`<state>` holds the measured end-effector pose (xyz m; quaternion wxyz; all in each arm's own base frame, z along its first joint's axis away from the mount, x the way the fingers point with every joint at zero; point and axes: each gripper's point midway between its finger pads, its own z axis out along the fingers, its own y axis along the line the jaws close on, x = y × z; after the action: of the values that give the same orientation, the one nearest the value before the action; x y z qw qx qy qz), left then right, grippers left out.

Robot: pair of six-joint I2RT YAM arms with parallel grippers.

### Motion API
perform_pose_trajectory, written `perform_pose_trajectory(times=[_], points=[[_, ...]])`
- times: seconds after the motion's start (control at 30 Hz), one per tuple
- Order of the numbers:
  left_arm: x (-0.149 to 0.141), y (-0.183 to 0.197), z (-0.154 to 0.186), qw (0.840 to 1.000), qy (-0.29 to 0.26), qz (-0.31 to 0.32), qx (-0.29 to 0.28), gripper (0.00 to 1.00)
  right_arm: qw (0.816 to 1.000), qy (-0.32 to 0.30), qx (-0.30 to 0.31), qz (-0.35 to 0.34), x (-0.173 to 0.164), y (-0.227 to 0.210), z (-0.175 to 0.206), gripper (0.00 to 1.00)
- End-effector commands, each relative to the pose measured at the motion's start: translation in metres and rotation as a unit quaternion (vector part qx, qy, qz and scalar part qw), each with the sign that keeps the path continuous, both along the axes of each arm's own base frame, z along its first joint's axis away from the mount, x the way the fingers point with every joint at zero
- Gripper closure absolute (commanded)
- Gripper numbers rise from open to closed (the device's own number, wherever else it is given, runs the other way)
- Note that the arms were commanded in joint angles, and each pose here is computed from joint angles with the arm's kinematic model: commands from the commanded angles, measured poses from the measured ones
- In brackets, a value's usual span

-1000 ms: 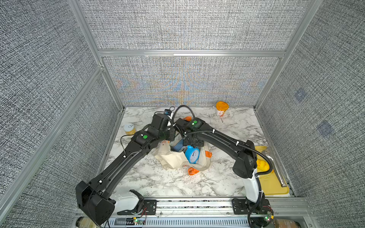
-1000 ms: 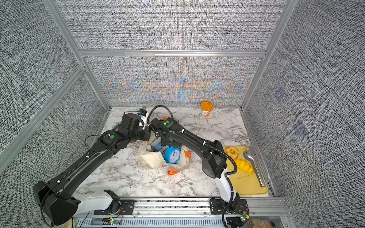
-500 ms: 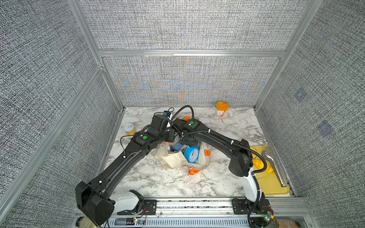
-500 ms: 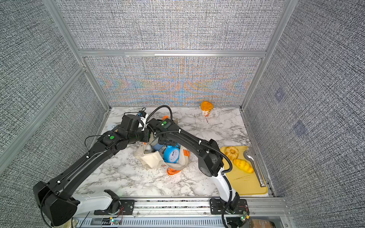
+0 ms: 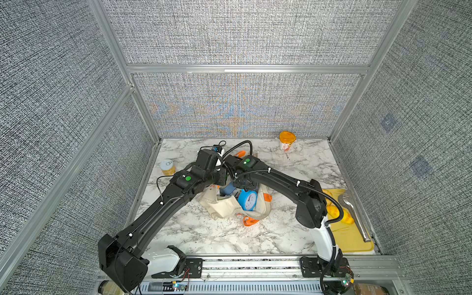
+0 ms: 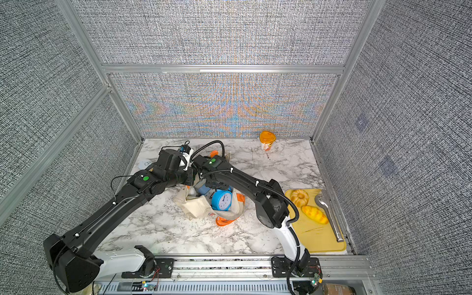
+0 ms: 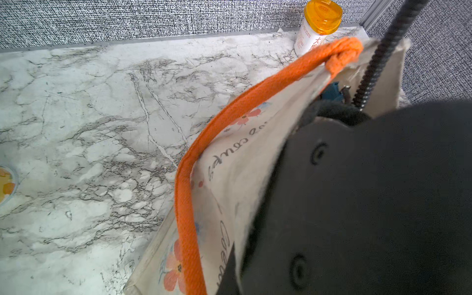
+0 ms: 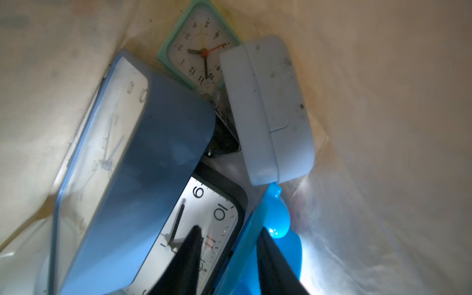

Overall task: Take the alarm clock out of the canvas bag
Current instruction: Pick up the alarm from the canvas bag.

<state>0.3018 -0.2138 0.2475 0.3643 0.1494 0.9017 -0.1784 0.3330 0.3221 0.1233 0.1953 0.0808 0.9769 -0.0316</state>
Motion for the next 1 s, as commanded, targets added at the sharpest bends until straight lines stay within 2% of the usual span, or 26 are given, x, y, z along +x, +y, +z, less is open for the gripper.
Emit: perform_pose_trajectory(times=[0.0,0.13,0.33,0.53,0.97], points=[[-0.006,-0.030,0.021,0.995,-0.032,-0.081,-0.043,1.00,1.000,-0.003,-0.004,-0.004,0.000,-0.002,-0.001,0.68],[-0.006,-0.030,0.019,0.995,-0.030,-0.080,-0.043,1.00,1.000,-0.012,0.005,0.002,0.001,0.002,0.007,0.76],[-0.006,-0.029,0.019,0.996,-0.031,-0.078,-0.044,1.00,1.000,-0.021,0.014,0.015,-0.002,0.007,0.019,0.78],[-0.005,-0.029,0.020,0.996,-0.033,-0.075,-0.044,1.00,0.999,-0.025,0.014,0.036,-0.008,0.011,0.027,0.87],[-0.003,-0.027,0.014,0.997,-0.023,-0.057,-0.049,1.00,0.992,-0.079,0.014,0.102,-0.020,0.026,0.070,0.92]])
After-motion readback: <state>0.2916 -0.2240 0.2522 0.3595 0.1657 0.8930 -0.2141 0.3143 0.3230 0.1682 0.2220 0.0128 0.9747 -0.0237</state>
